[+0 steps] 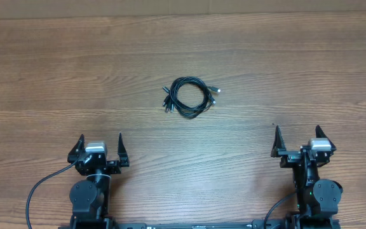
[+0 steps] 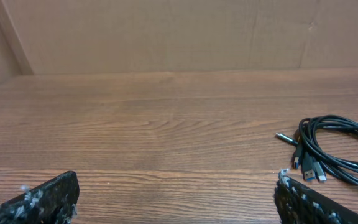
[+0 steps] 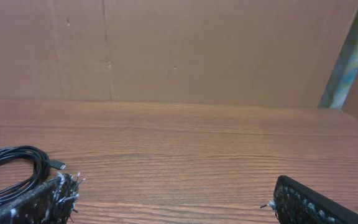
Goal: Untangle cables
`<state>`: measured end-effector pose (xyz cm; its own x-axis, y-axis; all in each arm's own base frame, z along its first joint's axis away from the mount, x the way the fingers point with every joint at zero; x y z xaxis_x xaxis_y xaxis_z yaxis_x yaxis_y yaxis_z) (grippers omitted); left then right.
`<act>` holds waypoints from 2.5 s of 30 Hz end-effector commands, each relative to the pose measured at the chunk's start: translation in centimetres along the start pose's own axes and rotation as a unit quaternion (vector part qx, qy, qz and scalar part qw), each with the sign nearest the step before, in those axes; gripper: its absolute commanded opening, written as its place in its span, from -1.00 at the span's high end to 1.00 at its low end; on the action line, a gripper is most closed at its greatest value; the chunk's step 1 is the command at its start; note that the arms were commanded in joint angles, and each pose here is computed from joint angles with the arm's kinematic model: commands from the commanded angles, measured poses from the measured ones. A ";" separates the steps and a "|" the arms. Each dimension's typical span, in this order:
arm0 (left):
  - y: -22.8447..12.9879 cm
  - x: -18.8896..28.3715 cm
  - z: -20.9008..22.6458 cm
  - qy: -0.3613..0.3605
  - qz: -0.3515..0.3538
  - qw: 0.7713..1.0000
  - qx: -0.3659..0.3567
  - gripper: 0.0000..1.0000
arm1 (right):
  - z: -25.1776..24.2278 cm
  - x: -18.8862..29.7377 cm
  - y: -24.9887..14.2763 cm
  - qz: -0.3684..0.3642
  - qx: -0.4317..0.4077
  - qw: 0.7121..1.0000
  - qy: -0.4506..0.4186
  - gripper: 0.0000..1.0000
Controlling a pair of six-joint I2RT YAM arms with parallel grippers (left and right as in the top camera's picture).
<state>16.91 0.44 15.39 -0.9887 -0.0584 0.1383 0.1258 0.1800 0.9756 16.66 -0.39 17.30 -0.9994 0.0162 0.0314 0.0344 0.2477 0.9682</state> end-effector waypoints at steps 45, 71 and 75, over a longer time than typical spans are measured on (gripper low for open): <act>8.9 -0.6 -4.6 -0.107 0.137 0.984 0.049 -1.00 | 1.1 1.3 10.6 -0.072 -0.197 0.956 0.205 -1.00; 21.2 -9.7 -16.6 -0.049 0.480 0.864 -0.146 -1.00 | -0.2 -11.3 21.7 0.275 -0.195 0.879 0.337 -1.00; 18.6 -12.4 -17.3 -0.021 0.510 0.851 -0.122 -0.99 | -0.1 -12.6 20.1 0.306 -0.199 0.872 0.326 -1.00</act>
<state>31.62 -11.74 36.03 -0.3857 0.0365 0.9219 0.9076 -0.1643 0.3863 29.68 4.19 36.04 -0.6004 -0.5395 0.5903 0.6916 0.0204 0.7220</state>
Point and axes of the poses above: each gripper's point midway between its finger pads, its own x axis back along the fingers, its own z axis along the line the jaws close on, y = z × x, the point moved 8 cm from there along x, back along the fingers, and after that the axes turned 12 degrees about x, right-handed, at the moved point
